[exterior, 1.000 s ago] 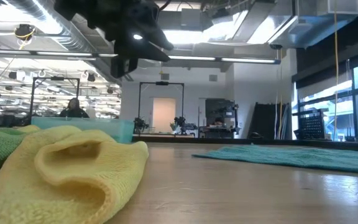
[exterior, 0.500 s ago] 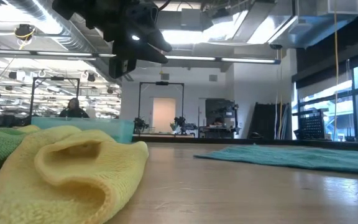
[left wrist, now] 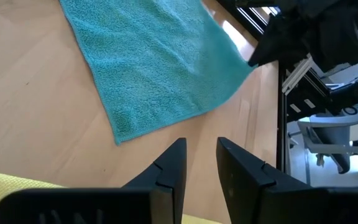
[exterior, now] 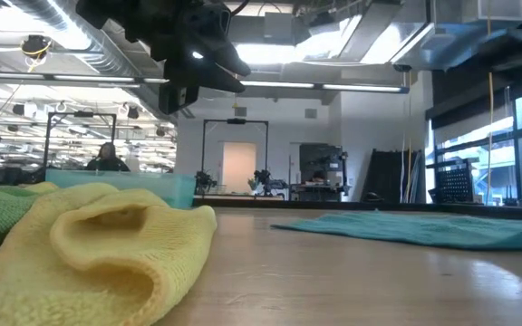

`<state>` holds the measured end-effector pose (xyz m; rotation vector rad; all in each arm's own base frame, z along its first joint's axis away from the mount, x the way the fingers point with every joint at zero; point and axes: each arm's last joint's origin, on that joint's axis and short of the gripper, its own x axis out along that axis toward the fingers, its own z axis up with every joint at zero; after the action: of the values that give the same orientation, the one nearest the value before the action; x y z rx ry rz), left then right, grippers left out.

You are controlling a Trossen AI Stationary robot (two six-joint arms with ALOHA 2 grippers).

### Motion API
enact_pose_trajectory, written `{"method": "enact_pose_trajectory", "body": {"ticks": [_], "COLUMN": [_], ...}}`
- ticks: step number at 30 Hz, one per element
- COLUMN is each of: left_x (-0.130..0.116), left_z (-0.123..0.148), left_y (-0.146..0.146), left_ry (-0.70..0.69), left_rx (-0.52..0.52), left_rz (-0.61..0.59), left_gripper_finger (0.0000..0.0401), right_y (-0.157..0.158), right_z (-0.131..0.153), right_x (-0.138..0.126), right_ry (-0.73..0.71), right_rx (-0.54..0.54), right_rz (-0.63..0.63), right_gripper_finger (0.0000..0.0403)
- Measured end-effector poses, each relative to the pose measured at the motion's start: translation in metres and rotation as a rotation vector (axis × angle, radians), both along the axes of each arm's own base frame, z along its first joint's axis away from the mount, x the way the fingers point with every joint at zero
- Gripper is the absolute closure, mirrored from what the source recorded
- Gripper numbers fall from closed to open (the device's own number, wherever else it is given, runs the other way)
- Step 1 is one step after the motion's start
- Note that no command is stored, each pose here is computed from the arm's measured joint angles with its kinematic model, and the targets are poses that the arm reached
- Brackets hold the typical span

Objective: Fold microfiber towels
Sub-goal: Fold the blue microfiber cloth

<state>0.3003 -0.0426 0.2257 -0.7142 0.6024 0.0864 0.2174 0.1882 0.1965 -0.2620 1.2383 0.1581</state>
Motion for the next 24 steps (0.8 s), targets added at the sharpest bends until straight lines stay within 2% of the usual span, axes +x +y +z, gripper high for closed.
{"method": "enact_pose_trajectory", "body": {"ticks": [8, 13, 17, 24], "left_x": [0.0, 0.0, 0.0, 0.0], "left_z": [0.0, -0.001, 0.0, 0.0], "left_y": [0.0, -0.001, -0.001, -0.001], "left_ry": [0.007, 0.008, 0.008, 0.009], "left_rx": [-0.006, -0.018, -0.018, -0.019], "left_rz": [-0.011, -0.03, -0.03, -0.032], "left_gripper_finger": [0.032, 0.032, 0.032, 0.032], "right_y": [-0.039, -0.065, -0.083, -0.102], "right_z": [0.003, 0.003, 0.003, 0.008], "right_x": [0.04, 0.053, 0.062, 0.083], "right_ry": [-0.051, -0.052, -0.06, -0.185], "right_rx": [0.012, -0.028, -0.037, 0.0], "right_rz": [0.065, 0.077, 0.098, 0.156], "right_gripper_finger": [0.0395, 0.0384, 0.0391, 0.0388]}}
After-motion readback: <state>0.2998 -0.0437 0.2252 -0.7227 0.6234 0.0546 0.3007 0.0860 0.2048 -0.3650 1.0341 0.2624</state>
